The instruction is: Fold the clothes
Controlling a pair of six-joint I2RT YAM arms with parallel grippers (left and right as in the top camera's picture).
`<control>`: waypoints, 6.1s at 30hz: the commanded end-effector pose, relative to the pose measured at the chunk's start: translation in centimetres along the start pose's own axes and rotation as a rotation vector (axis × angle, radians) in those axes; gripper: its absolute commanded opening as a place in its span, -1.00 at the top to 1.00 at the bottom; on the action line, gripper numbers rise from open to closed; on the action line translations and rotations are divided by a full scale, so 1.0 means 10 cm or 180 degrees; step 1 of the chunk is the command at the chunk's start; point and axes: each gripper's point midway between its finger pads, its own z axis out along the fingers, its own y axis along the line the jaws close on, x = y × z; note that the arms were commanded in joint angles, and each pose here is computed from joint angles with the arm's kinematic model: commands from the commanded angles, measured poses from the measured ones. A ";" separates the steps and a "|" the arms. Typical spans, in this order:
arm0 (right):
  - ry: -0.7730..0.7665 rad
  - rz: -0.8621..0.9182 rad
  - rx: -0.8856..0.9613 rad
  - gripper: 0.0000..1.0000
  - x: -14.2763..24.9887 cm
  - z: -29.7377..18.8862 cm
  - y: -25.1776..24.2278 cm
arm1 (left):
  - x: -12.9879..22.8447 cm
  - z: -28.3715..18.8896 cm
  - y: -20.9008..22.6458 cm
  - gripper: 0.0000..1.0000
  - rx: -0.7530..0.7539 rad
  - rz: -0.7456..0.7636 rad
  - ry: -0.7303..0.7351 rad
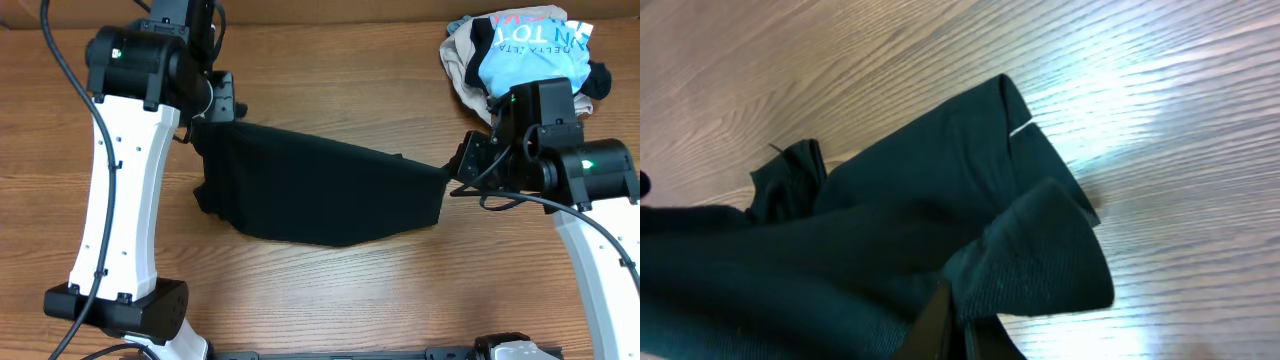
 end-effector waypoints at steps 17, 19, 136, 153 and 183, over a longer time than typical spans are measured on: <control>0.0032 -0.0025 -0.0102 0.92 0.08 -0.08 0.03 | 0.10 -0.01 0.03 0.91 0.0028 -0.0089 0.0135; -0.0007 -0.0037 -0.0128 0.92 0.09 -0.13 0.04 | 0.13 -0.02 0.04 0.91 0.0016 -0.0054 0.0171; 0.1553 -0.0233 -0.0728 -0.37 0.46 1.93 0.67 | -0.54 -1.09 -0.49 0.92 0.0192 0.0630 -0.1750; 0.1581 -0.0032 -0.1220 -0.57 1.02 2.48 1.13 | -0.57 -1.07 -0.34 0.92 0.0130 0.0488 -0.1724; 0.1201 0.0092 -0.0669 -0.31 0.97 2.86 0.94 | -0.59 -1.04 -0.22 0.92 0.0062 0.0414 -0.1695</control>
